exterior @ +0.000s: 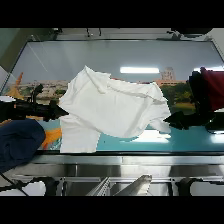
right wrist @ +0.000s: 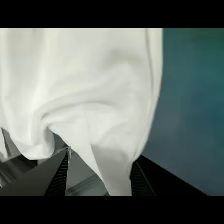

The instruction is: Fold the shirts.

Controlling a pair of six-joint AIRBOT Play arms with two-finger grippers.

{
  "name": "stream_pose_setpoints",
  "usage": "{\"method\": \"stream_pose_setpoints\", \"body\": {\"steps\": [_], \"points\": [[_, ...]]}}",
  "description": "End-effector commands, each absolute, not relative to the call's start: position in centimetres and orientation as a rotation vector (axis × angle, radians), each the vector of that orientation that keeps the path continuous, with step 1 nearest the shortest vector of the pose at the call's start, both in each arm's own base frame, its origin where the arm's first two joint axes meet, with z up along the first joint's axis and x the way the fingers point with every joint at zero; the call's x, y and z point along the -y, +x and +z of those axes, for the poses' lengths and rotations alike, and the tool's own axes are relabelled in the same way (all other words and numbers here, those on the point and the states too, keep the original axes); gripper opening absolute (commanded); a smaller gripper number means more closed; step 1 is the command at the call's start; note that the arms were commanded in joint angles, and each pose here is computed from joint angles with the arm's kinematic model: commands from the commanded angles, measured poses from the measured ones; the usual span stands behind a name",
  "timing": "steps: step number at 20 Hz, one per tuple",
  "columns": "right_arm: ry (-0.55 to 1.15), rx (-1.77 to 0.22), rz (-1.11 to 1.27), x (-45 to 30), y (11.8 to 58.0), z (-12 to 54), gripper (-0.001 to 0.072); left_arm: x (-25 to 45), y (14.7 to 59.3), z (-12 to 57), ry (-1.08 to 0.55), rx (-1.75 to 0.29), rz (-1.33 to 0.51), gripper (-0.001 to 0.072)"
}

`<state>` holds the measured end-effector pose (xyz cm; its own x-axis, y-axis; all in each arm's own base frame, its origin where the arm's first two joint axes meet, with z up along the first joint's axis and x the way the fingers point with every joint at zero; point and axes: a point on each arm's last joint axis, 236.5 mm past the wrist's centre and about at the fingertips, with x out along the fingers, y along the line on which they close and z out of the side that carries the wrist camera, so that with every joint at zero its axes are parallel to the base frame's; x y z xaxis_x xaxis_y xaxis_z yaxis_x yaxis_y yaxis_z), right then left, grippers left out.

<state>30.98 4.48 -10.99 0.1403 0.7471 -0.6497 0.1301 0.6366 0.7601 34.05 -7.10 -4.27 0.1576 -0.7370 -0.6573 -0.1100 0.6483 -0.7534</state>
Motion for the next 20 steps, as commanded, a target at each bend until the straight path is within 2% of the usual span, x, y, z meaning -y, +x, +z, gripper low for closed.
{"method": "stream_pose_setpoints", "body": {"steps": [1, 6, 7, 8, 12, 13, 14, 16, 18, 20], "points": [[0.786, -1.443, 0.539, -4.5, 29.6, -11.3, 0.0461, 6.8, 33.5, -4.6, -0.756, -1.385, -0.517, -0.0004], [0.844, -1.443, 0.542, -4.2, 29.3, -10.7, 0.0457, 6.7, 33.7, -4.7, -0.755, -1.380, -0.513, -0.0002], [0.842, -1.454, 0.550, -4.6, 29.0, -10.8, 0.0416, 6.7, 33.7, -4.7, -0.755, -1.378, -0.511, 0.0012], [0.839, -1.465, 0.557, -5.0, 28.7, -10.9, 0.0336, 6.7, 33.7, -4.7, -0.755, -1.377, -0.511, 0.0012], [0.853, -1.407, 0.543, -6.6, 30.6, -10.9, 0.0314, 6.6, 33.8, -4.7, -0.755, -1.375, -0.508, 0.0013], [0.886, -1.371, 0.554, -7.3, 31.5, -10.3, 0.0240, 6.7, 33.8, -4.7, -0.755, -1.375, -0.509, 0.0013], [0.912, -1.331, 0.577, -8.1, 32.4, -9.5, 0.0112, 6.7, 33.8, -4.7, -0.757, -1.376, -0.512, 0.0013], [0.950, -1.301, 0.622, -9.5, 33.0, -8.3, 0.0015, 6.8, 33.8, -4.5, -0.762, -1.375, -0.516, 0.0015], [1.004, -1.271, 0.703, -10.7, 33.1, -6.2, 0.0014, 7.0, 34.5, -3.3, -0.800, -1.342, -0.537, 0.0015], [1.071, -1.175, 0.833, -11.4, 33.8, -1.0, 0.0014, 7.7, 36.2, 2.1, -0.895, -1.221, -0.663, 0.0015]]}}
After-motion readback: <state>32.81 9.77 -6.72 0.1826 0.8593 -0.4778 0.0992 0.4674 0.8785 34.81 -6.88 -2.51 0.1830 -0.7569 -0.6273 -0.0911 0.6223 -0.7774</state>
